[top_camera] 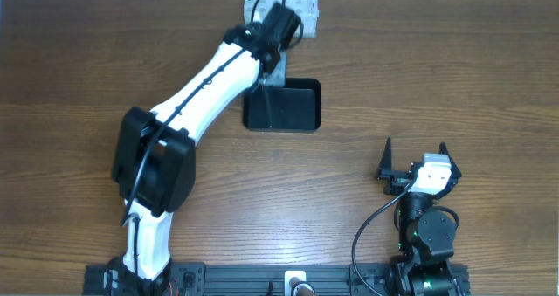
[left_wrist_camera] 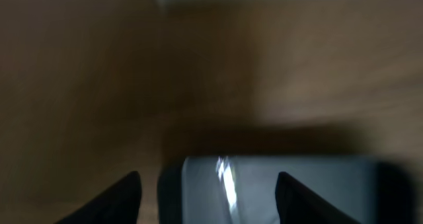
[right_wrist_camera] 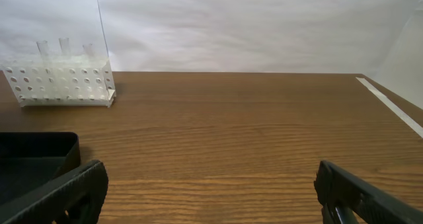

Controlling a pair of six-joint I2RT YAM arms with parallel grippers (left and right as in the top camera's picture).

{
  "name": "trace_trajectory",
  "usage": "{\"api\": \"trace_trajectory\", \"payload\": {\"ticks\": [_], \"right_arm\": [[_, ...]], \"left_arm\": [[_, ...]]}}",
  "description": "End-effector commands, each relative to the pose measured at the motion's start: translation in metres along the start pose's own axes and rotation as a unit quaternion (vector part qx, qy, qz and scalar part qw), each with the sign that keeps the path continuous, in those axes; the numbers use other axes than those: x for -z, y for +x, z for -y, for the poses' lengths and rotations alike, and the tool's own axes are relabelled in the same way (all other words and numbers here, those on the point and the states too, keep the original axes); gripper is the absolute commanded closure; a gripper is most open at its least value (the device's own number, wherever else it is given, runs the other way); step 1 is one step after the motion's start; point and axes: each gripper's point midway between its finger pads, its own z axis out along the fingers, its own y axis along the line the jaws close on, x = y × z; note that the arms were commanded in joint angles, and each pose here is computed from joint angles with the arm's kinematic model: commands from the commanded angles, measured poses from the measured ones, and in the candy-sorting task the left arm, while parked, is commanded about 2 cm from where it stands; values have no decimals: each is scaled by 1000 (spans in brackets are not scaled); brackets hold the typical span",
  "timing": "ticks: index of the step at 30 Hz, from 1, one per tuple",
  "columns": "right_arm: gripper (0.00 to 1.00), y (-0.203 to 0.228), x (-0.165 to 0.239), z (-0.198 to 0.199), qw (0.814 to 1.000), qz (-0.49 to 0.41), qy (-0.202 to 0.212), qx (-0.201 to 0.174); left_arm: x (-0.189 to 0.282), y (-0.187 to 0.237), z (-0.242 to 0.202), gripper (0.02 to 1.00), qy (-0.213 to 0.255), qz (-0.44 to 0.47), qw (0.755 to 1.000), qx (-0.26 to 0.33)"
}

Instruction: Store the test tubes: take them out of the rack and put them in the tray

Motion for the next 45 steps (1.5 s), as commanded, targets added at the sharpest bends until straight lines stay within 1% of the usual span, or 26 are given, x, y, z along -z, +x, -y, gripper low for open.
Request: {"api": "trace_trajectory", "payload": {"ticks": [1, 5, 12, 15, 22, 28, 34, 41, 45], "right_arm": [[9, 2, 0, -3, 1000, 1, -7, 4], [7, 2, 0, -3, 1000, 1, -7, 4], [7, 2, 0, -3, 1000, 1, -7, 4], [9, 2, 0, -3, 1000, 1, -7, 4], [9, 2, 0, -3, 1000, 1, -7, 4], [9, 2, 0, -3, 1000, 1, -7, 4], [7, 2, 0, -3, 1000, 1, -7, 4], [7, 2, 0, -3, 1000, 1, -7, 4], [9, 2, 0, -3, 1000, 1, -7, 4]], "left_arm": [[76, -91, -7, 314, 14, 165, 985, 56], [78, -119, -9, 257, 1, 224, 972, 78], [33, -128, 5, 255, -1, 238, 969, 73], [7, -129, 9, 268, -3, 236, 969, 74], [-18, -134, 9, 318, -6, 238, 968, 80], [-32, -137, 7, 391, -6, 240, 967, 85], [-39, -141, 8, 417, 8, 245, 965, 89], [-47, -143, 10, 439, 12, 250, 964, 91], [-49, -145, 13, 494, 18, 257, 962, 93]]}}
